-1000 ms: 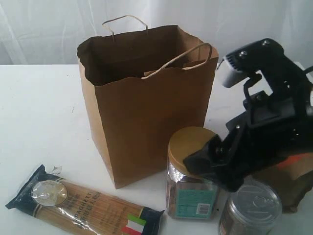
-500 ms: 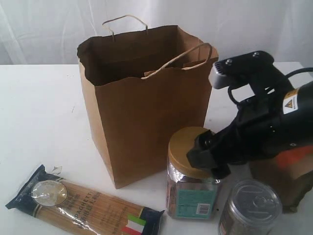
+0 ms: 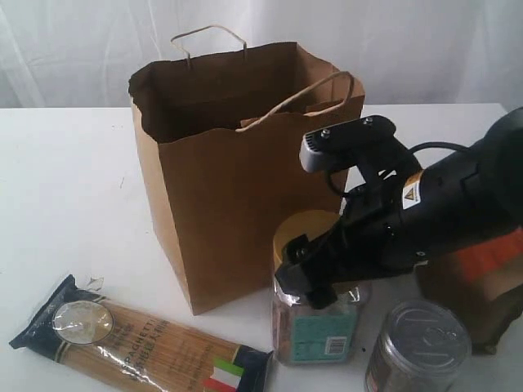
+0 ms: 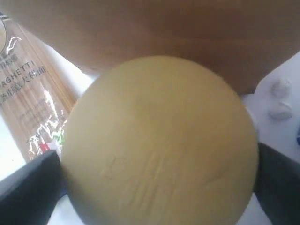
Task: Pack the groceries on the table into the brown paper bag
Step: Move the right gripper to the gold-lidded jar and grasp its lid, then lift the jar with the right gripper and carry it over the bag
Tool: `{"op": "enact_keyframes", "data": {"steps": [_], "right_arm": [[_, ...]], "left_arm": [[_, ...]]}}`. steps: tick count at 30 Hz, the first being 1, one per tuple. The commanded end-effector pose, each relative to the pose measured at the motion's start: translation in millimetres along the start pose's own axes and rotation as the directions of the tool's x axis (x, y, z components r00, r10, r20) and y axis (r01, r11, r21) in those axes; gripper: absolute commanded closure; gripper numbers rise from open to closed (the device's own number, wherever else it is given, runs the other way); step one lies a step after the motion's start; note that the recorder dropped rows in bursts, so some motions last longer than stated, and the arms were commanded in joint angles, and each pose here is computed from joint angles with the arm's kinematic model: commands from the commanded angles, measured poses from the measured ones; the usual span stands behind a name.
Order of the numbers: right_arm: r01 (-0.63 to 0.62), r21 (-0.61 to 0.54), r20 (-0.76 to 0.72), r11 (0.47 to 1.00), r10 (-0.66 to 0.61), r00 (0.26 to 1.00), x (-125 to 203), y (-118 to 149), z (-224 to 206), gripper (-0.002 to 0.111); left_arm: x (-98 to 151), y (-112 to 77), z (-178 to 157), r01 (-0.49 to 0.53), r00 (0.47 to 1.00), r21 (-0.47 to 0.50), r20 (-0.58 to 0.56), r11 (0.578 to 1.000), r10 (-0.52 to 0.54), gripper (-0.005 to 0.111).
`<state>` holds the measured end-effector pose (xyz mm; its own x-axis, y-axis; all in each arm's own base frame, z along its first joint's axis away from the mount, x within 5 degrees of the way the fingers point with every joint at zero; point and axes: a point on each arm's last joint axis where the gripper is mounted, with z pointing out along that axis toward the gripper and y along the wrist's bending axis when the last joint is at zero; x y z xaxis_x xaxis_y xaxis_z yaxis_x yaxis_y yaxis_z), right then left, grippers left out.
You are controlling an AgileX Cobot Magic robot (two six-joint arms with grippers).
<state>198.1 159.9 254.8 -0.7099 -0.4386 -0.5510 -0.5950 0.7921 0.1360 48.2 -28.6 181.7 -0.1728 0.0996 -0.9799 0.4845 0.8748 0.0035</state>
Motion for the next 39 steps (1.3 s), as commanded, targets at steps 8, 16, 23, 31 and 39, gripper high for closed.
{"op": "enact_keyframes", "data": {"steps": [8, 16, 23, 31, 39], "right_arm": [[-0.01, 0.006, 0.036, 1.0, 0.01, 0.999, -5.5, -1.4, 9.4, 0.009], [-0.029, 0.0, -0.006, 1.0, 0.029, 1.0, 1.4, -0.3, 4.2, 0.088], [-0.003, -0.017, 0.055, 1.0, 0.004, 0.998, 16.3, 8.0, -18.2, 0.108], [0.001, -0.04, 0.145, 0.999, 0.004, 0.989, 19.9, 13.5, -51.4, 0.108], [0.188, -0.079, 0.217, 0.979, -0.167, 0.962, 3.5, 38.5, -103.9, 0.108]], "left_arm": [[1.3, 0.1, 0.0, 0.004, 1.0, -0.002, 0.0, 1.0, -0.004, 0.107], [1.3, 0.1, 0.0, 0.004, 1.0, -0.002, 0.0, 1.0, -0.004, 0.107], [1.3, 0.1, 0.0, 0.004, 1.0, -0.002, 0.0, 1.0, -0.004, 0.107], [1.3, 0.1, 0.0, 0.004, 1.0, -0.002, 0.0, 1.0, -0.004, 0.107], [1.3, 0.1, 0.0, 0.004, 1.0, -0.002, 0.0, 1.0, -0.004, 0.107]]}}
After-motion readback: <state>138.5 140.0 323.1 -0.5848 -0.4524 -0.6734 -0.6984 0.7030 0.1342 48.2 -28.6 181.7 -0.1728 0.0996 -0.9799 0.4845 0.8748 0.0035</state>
